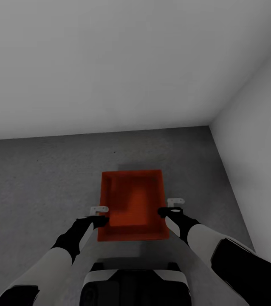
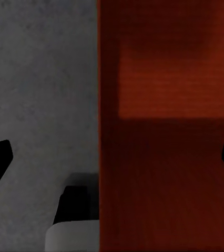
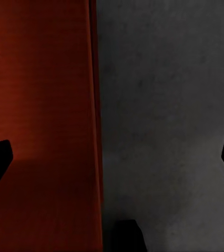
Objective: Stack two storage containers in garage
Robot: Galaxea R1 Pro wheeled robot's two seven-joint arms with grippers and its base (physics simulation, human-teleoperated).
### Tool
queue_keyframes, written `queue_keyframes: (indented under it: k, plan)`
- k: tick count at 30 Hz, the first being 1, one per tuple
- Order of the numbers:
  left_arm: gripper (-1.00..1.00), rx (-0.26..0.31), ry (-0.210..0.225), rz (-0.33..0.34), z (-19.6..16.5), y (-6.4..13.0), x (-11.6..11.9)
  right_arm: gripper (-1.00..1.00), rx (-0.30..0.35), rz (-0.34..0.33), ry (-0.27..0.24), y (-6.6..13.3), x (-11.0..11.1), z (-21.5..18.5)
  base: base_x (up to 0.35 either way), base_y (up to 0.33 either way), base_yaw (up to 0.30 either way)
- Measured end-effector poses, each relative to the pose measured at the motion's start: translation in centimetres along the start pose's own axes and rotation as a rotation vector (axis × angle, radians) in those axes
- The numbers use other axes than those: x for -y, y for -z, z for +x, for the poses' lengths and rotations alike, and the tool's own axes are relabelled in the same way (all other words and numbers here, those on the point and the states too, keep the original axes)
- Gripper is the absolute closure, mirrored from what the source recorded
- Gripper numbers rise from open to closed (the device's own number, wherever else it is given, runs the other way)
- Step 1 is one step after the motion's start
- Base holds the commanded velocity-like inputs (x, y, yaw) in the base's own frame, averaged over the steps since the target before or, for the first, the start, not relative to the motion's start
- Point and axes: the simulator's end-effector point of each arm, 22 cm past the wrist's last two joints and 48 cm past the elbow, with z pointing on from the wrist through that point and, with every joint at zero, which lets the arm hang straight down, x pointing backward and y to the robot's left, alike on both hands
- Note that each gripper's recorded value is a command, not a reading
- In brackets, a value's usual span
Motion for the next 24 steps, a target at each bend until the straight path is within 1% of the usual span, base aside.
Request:
queue_keyframes:
  k: [24]
  plan:
    - [-1.0,0.0,0.0,0.0,0.4,2.5,0.1,-1.0,0.001,0.0,-0.001,2.5,0.3,0.2,0.0,0.0,0.0]
